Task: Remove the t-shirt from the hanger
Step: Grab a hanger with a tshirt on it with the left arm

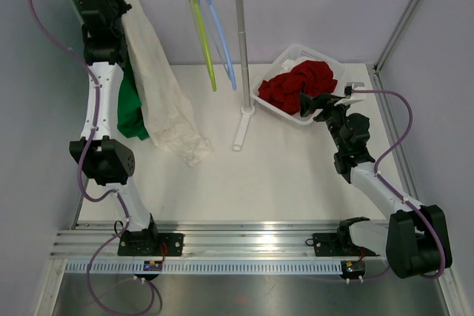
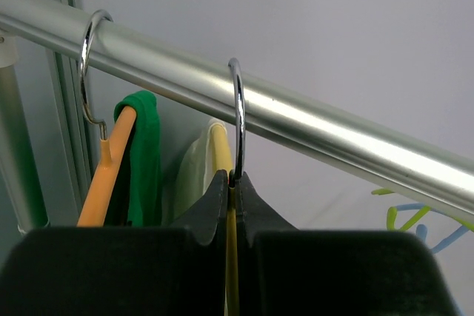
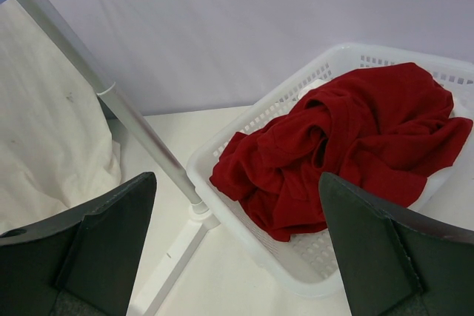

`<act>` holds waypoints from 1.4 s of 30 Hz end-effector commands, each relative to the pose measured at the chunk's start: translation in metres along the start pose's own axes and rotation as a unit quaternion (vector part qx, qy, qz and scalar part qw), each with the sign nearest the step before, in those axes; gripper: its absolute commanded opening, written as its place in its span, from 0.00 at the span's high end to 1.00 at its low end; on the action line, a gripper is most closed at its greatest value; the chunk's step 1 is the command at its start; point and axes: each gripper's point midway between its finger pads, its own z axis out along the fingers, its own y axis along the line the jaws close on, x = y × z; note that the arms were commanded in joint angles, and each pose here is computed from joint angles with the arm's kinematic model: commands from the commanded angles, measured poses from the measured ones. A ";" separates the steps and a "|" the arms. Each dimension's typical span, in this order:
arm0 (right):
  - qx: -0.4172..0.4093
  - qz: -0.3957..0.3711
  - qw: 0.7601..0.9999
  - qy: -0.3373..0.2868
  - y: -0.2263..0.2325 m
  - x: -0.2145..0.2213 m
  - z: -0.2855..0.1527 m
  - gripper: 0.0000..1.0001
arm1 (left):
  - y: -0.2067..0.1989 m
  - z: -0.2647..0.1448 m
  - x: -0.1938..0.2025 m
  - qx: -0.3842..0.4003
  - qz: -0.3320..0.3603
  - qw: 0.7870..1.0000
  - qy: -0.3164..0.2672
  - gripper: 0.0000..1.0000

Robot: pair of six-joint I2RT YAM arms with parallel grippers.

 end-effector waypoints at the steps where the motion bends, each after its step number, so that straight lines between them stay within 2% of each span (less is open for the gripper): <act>1: -0.013 -0.008 0.999 -0.030 0.011 -0.026 0.006 0.01 | -0.007 0.000 -0.033 0.013 -0.021 0.999 -0.038 1.00; 14: -0.015 -0.007 0.999 -0.028 0.011 -0.026 0.007 0.01 | -0.024 -0.030 -0.100 0.045 -0.072 0.991 -0.106 1.00; 26: -0.017 -0.007 0.999 -0.027 0.013 -0.028 0.005 0.01 | -0.043 -0.050 -0.101 0.097 -0.127 0.983 -0.095 1.00; 42: -0.021 -0.007 0.999 -0.023 0.015 -0.027 0.006 0.00 | -0.055 -0.089 -0.133 0.135 -0.129 0.976 -0.111 1.00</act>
